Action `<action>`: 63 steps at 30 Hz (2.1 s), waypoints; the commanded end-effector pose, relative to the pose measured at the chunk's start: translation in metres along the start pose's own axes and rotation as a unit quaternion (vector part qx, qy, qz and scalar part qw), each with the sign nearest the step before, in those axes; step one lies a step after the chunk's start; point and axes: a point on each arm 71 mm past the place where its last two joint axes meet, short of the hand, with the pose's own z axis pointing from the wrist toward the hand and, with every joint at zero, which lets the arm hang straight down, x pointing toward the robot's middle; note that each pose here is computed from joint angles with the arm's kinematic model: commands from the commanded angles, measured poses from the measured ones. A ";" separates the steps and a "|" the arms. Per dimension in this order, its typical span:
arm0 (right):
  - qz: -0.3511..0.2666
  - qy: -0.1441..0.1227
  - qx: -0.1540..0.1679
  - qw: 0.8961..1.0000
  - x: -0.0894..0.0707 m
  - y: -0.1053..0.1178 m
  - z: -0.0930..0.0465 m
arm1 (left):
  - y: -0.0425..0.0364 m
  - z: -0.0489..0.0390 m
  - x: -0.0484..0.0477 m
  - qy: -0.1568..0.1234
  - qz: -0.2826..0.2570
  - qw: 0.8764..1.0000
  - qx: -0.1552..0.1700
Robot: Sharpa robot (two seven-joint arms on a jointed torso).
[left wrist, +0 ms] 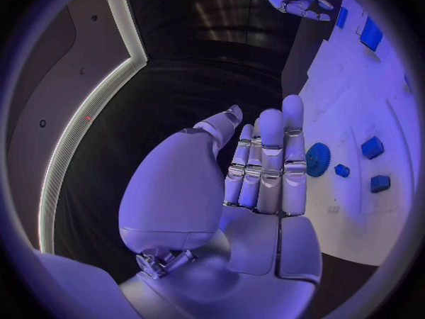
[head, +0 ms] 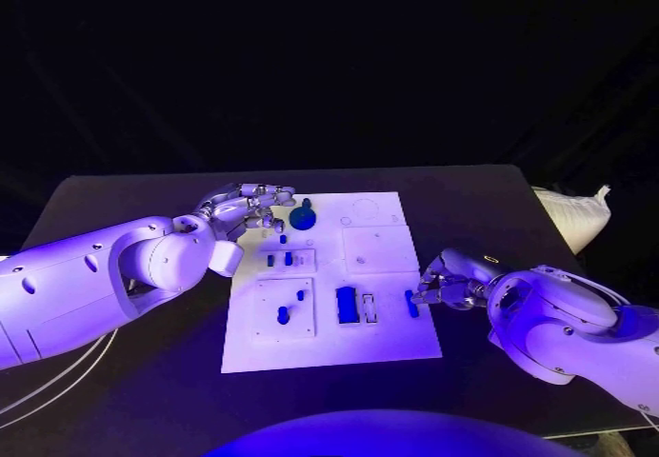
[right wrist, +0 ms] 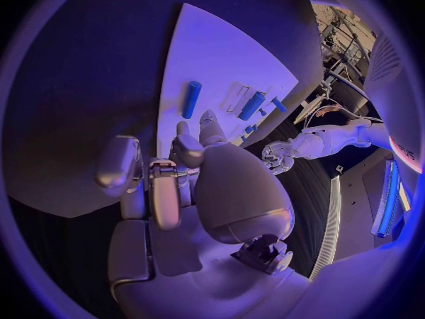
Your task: Assemble the parts on the task board
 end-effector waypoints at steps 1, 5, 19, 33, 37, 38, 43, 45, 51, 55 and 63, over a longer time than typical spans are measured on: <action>-0.044 0.009 -0.007 0.999 0.003 0.000 0.002 | -0.0005 0.0006 0.0035 0.012 0.000 1.000 0.004; -0.050 0.013 -0.006 0.999 0.008 0.000 0.006 | -0.0003 0.0005 0.0036 0.012 -0.001 1.000 0.004; -0.071 0.019 -0.009 0.997 0.020 0.005 0.016 | 0.0001 -0.0002 0.0026 0.011 -0.001 1.000 0.003; -0.208 0.043 -0.029 0.977 0.035 0.015 0.021 | 0.0005 -0.0002 0.0024 0.012 -0.001 1.000 0.001; -0.232 0.048 -0.031 0.971 0.038 0.016 0.021 | 0.0006 -0.0006 0.0019 0.012 -0.001 1.000 0.000; -0.234 0.048 -0.031 0.970 0.039 0.017 0.021 | 0.0006 -0.0006 0.0019 0.012 -0.001 1.000 0.000; -0.238 0.040 -0.034 0.970 0.039 0.018 0.021 | 0.0008 -0.0008 0.0022 0.013 0.000 1.000 -0.001; -0.233 0.034 -0.036 0.971 0.039 0.019 0.021 | 0.0009 -0.0008 0.0025 0.014 0.001 1.000 -0.001; -0.166 0.005 -0.042 0.985 0.034 0.022 0.019 | 0.0011 -0.0011 0.0022 0.014 0.001 1.000 -0.002; -0.099 -0.021 -0.050 0.994 0.029 0.028 0.015 | 0.0016 -0.0013 0.0023 0.015 0.001 1.000 -0.002; 0.017 -0.037 -0.049 0.998 0.024 0.036 0.008 | 0.0024 -0.0016 0.0028 0.016 0.000 1.000 -0.003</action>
